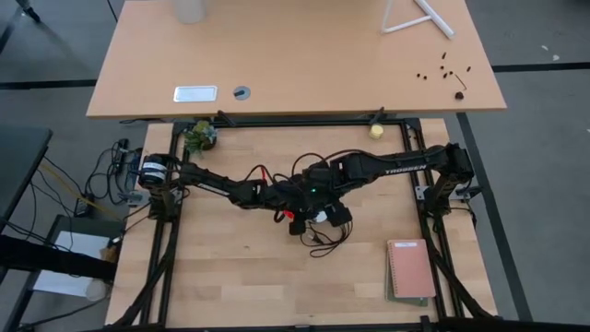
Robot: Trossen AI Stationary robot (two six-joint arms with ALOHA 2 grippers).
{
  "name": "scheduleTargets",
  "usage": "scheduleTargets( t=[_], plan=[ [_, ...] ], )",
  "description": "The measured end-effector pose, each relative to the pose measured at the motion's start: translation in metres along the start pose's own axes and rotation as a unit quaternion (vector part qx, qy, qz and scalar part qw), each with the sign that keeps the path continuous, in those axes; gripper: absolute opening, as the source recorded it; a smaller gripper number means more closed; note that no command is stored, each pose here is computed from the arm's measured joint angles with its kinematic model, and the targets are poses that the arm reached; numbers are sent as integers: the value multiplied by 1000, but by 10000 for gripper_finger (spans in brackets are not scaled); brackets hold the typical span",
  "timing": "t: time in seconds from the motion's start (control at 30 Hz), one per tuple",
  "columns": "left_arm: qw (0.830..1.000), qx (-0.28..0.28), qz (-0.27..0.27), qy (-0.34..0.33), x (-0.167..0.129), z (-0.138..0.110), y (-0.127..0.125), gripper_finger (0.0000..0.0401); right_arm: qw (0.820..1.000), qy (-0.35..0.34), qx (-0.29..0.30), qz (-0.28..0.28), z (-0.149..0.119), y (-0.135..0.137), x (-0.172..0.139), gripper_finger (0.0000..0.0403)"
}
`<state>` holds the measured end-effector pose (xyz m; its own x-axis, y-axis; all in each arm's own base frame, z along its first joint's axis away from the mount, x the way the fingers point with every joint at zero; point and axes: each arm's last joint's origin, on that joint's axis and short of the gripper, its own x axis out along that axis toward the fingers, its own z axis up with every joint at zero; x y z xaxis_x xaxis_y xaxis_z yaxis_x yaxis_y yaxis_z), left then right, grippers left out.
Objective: Screw lightbulb
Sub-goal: Insert the lightbulb into the lamp
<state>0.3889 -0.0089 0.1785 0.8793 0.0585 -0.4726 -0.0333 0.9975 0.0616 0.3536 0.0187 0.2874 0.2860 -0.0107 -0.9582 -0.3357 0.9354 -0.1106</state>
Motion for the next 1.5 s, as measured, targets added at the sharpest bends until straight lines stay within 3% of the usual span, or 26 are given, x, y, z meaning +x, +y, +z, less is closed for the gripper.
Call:
scheduleTargets(
  t=[0.1, 0.2, 0.37, 0.67, 0.83, 0.97, 1.27, 1.5],
  plan=[
    [1000, 0, 14, -3, 0, 1, -1, 184, 1000, 0, 31, -1, -1, -2, 0, 268],
    [999, 4, 33, -6, -1, 1, -5, 184, 994, -6, 111, -3, -1, -6, 0, 268],
    [997, 18, 70, -13, -2, 3, -14, 184, 975, -8, 224, -2, -1, -8, 0, 268],
    [992, 32, 119, -25, -5, 4, -27, 184, 933, -20, 360, -7, 3, -2, -1, 268],
    [991, 39, 122, -32, -5, 6, -28, 184, 912, -24, 409, -40, 5, 7, -2, 268],
    [993, 40, 110, -31, -5, 5, -28, 184, 914, -25, 403, -40, 7, 13, -1, 268],
    [998, 29, 19, -53, -4, 12, -16, 184, 968, -27, 248, -28, 14, 12, -23, 268],
    [999, 22, 3, -40, -2, 10, -4, 184, 969, -16, 246, 12, 5, -10, -20, 268]
  ],
)
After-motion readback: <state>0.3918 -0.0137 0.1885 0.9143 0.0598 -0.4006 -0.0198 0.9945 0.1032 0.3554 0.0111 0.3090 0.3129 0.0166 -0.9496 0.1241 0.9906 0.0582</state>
